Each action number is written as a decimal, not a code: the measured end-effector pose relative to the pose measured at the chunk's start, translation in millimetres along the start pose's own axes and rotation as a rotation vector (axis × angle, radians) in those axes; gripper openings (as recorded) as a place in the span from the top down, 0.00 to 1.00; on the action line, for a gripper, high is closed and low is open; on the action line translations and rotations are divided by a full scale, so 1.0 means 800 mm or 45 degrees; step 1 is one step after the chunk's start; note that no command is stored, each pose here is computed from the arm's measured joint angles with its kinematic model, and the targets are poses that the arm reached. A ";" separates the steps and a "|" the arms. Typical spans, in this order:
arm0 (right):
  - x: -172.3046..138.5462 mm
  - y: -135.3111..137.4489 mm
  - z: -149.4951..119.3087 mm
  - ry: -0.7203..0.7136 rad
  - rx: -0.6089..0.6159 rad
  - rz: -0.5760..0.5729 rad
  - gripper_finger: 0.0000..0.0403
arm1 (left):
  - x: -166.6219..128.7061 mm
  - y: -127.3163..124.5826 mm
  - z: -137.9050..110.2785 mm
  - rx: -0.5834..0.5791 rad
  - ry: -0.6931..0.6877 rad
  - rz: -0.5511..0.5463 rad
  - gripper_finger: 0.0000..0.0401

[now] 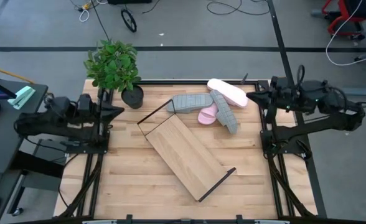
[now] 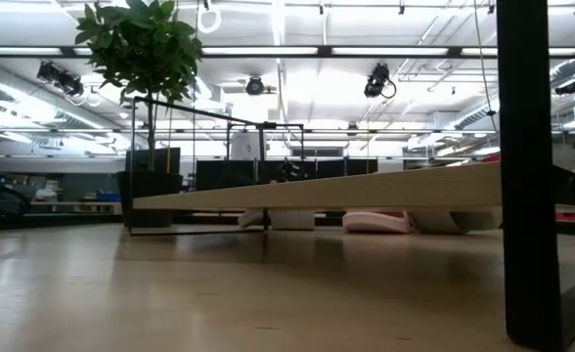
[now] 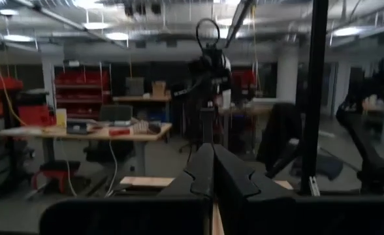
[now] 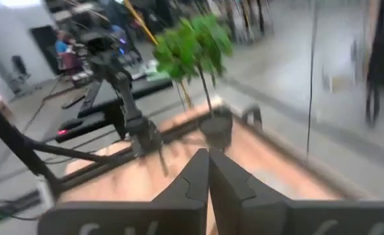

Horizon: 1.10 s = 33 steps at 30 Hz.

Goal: Pick and place slides into the shelf
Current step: Put the right gray slide on the shelf

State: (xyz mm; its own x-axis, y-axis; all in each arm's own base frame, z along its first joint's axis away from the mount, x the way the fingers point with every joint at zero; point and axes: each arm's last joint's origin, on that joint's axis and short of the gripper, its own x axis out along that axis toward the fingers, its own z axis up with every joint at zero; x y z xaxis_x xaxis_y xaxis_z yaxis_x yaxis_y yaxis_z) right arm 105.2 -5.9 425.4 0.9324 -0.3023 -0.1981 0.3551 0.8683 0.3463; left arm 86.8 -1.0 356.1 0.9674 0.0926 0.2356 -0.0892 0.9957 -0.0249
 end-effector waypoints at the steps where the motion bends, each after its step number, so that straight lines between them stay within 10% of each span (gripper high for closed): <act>1: -0.001 0.001 0.004 0.045 0.075 -0.025 0.96 | 0.003 0.000 0.011 0.001 0.017 0.000 0.97; 16: 0.030 0.018 0.020 0.309 0.037 -0.193 0.96 | 0.055 -0.007 0.127 0.228 -0.024 0.002 0.96; 33: 0.089 0.017 -0.024 0.726 0.143 -0.506 0.90 | 0.086 -0.006 0.081 -0.044 0.383 0.144 0.99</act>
State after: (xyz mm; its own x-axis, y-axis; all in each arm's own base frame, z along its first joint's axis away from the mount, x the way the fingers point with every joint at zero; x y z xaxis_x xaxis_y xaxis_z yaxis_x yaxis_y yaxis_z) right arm 175.1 -8.3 397.9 0.5612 -0.3081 -0.7682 0.6949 0.6796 0.2350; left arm 138.7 0.4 435.6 0.9790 0.1920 -0.0681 -0.1967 0.9780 -0.0690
